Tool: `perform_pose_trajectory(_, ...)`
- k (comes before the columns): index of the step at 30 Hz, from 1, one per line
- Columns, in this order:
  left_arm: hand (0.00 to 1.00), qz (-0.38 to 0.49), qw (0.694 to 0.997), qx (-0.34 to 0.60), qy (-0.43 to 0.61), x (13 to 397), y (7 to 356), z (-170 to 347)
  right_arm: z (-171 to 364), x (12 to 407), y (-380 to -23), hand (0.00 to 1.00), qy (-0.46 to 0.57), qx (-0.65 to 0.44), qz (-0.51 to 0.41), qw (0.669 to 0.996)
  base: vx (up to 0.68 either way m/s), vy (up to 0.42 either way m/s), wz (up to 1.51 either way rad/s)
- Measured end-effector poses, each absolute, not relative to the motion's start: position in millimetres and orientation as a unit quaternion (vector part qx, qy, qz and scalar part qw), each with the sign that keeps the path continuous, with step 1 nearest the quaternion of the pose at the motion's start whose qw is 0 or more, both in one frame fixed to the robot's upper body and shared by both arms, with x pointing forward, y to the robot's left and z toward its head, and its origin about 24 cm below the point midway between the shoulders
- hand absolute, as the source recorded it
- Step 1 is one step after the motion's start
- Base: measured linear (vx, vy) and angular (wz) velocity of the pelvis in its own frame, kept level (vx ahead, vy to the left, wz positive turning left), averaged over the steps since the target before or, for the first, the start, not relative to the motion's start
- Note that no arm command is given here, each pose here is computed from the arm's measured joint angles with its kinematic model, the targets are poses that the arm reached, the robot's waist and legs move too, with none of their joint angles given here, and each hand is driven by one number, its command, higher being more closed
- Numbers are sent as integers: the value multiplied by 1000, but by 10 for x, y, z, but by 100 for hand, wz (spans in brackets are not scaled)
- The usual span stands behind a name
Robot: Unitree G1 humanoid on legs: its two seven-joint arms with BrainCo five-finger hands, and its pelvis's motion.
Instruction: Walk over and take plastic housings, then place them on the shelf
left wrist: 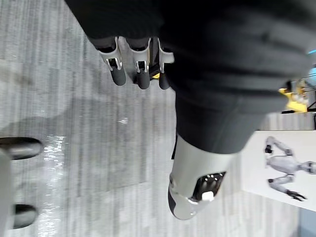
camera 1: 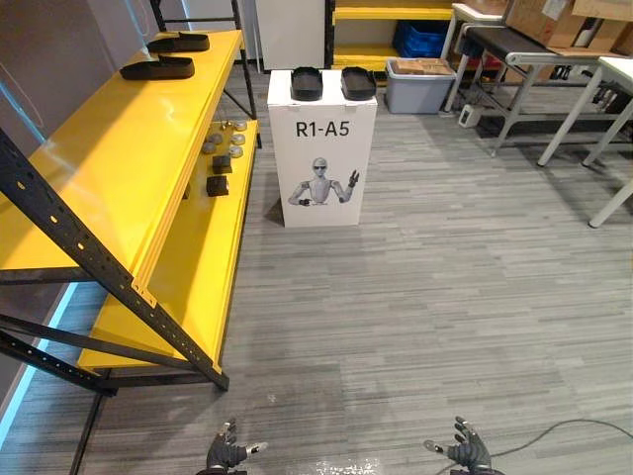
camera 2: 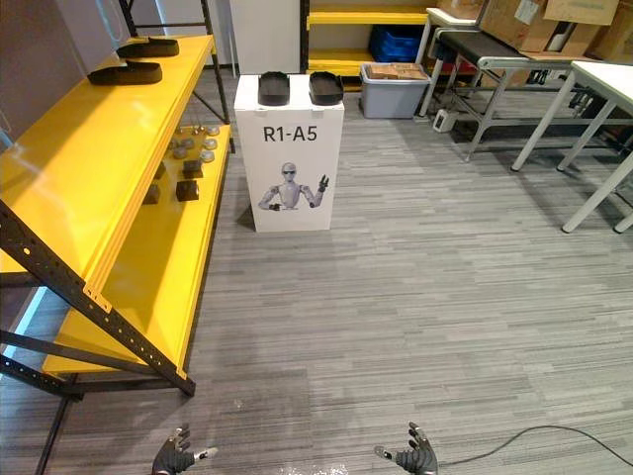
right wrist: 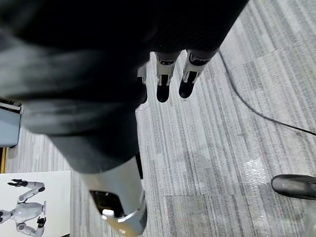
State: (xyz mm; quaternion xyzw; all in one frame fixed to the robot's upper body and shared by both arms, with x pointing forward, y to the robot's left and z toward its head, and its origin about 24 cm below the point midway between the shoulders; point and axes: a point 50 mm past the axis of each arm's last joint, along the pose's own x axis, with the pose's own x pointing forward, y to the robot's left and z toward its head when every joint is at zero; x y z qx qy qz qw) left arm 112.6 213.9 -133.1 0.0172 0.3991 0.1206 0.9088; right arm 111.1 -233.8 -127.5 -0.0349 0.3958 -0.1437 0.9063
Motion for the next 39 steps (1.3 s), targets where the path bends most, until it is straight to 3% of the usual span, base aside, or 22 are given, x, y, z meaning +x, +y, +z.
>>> perform_pose_trajectory(15,0,131,907,13,400,1042,2164,-1323,-1239,1123,-2428,0,384,-11,-171,907,-35,1,-1)
perform_pose_trajectory(34,0,134,933,1,333,1309,2136,-1115,-1156,1424,-2402,0,355,0,-165,920,83,31,-4)
perform_pose_trajectory(39,0,129,944,1,303,1582,2117,-1022,-1077,1494,-2553,0,343,-27,-165,924,535,-93,55)
